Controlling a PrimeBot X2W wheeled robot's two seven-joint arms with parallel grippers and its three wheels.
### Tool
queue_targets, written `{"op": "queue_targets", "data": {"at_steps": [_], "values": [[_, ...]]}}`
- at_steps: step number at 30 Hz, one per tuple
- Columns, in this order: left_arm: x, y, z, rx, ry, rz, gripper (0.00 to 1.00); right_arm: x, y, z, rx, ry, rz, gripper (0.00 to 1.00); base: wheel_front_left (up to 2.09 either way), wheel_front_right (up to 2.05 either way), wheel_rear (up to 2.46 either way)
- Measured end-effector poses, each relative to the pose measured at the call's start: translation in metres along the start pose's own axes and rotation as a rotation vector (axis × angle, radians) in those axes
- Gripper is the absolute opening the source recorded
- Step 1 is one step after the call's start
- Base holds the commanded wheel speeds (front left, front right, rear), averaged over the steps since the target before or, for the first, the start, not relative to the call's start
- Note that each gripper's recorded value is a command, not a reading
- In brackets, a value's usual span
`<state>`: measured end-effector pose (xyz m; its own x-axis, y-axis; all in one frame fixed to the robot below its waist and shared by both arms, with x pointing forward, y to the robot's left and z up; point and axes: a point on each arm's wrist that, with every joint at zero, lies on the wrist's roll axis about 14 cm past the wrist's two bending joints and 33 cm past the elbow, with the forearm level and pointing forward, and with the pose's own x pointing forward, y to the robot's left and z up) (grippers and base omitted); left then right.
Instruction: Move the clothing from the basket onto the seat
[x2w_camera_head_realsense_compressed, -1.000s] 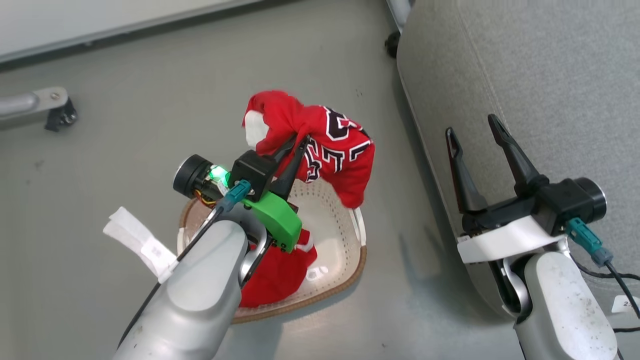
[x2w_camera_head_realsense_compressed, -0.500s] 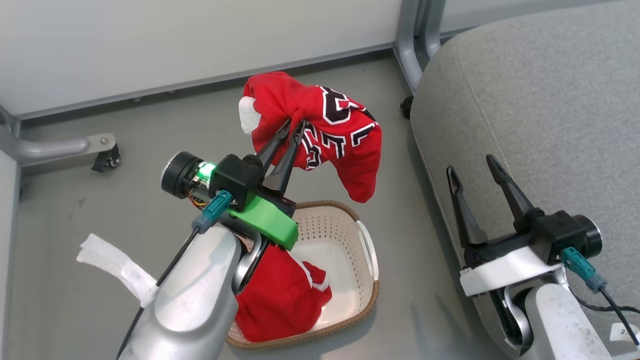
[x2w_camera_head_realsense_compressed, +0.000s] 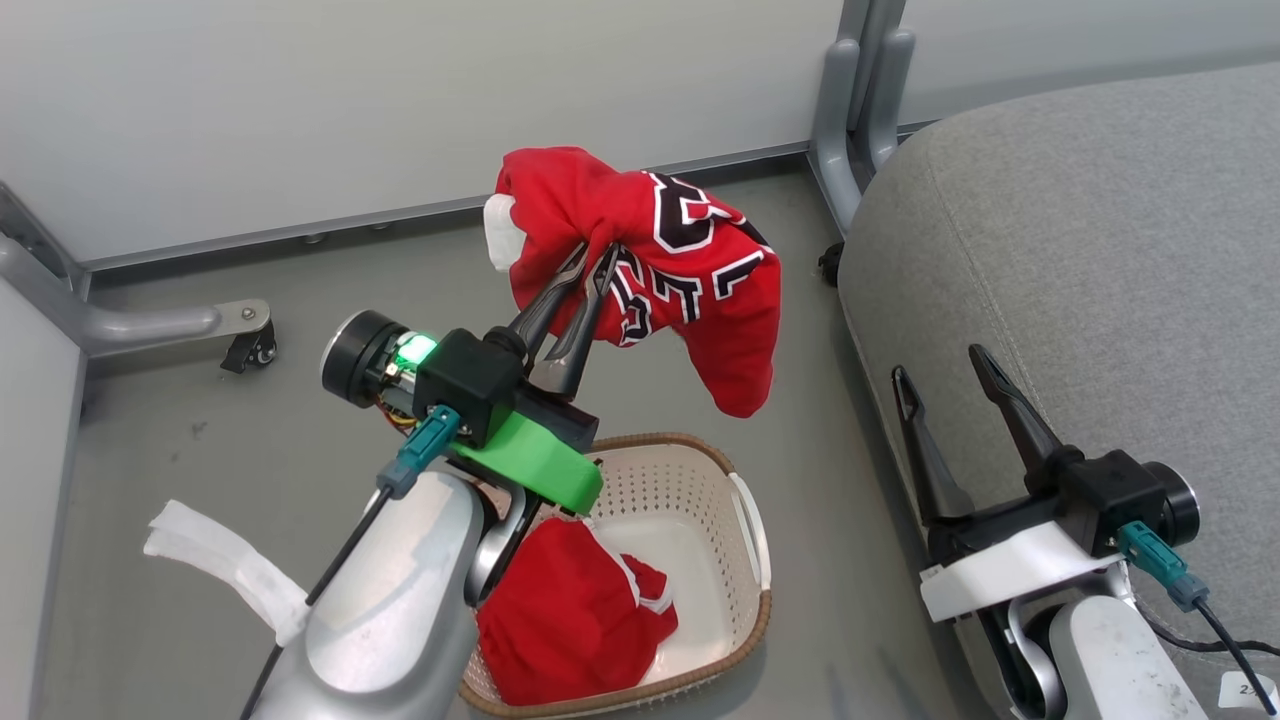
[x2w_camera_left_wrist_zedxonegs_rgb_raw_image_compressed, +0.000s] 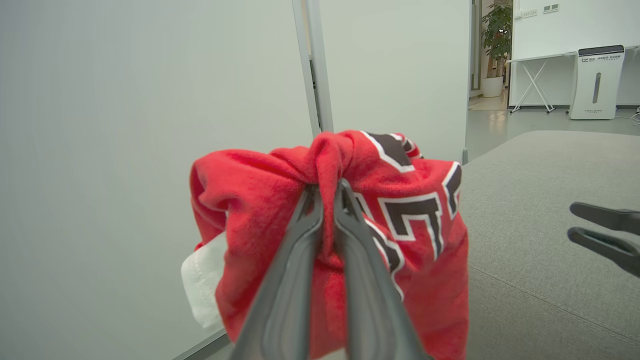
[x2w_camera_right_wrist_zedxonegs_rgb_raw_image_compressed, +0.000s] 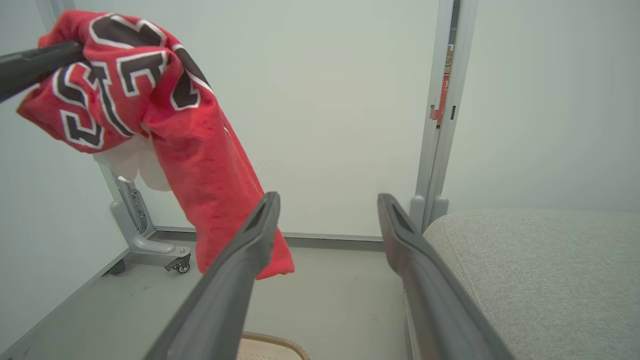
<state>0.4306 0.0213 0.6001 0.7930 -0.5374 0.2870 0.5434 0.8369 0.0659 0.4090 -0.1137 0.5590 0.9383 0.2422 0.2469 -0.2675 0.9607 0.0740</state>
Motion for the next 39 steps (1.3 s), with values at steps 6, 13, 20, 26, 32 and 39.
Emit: {"op": "queue_targets", "data": {"at_steps": [6, 13, 20, 26, 32, 39], "values": [[-0.001, 0.000, -0.003, 0.000, 0.006, 0.000, 0.00, 0.003, 0.011, 0.001, -0.006, -0.005, 0.036, 1.00, 0.00, 0.00, 0.00], [-0.002, 0.001, -0.007, -0.003, 0.017, 0.001, 0.00, 0.013, 0.045, 0.007, -0.037, -0.029, 0.158, 1.00, 0.00, 0.00, 0.00], [-0.002, -0.001, -0.013, -0.010, 0.028, -0.005, 0.00, 0.028, 0.065, 0.003, -0.102, -0.026, 0.272, 1.00, 0.00, 0.00, 0.00], [0.001, -0.004, -0.014, -0.010, 0.028, -0.020, 0.00, 0.044, 0.074, -0.016, -0.159, 0.019, 0.347, 1.00, 0.00, 0.00, 0.00], [0.001, -0.008, -0.019, -0.020, 0.043, -0.034, 0.00, 0.061, 0.086, -0.023, -0.173, 0.023, 0.394, 1.00, 0.00, 0.00, 0.00], [-0.001, -0.011, -0.027, -0.041, 0.063, -0.042, 0.00, 0.074, 0.100, -0.028, -0.170, 0.021, 0.428, 1.00, 0.00, 0.00, 0.00]]}}
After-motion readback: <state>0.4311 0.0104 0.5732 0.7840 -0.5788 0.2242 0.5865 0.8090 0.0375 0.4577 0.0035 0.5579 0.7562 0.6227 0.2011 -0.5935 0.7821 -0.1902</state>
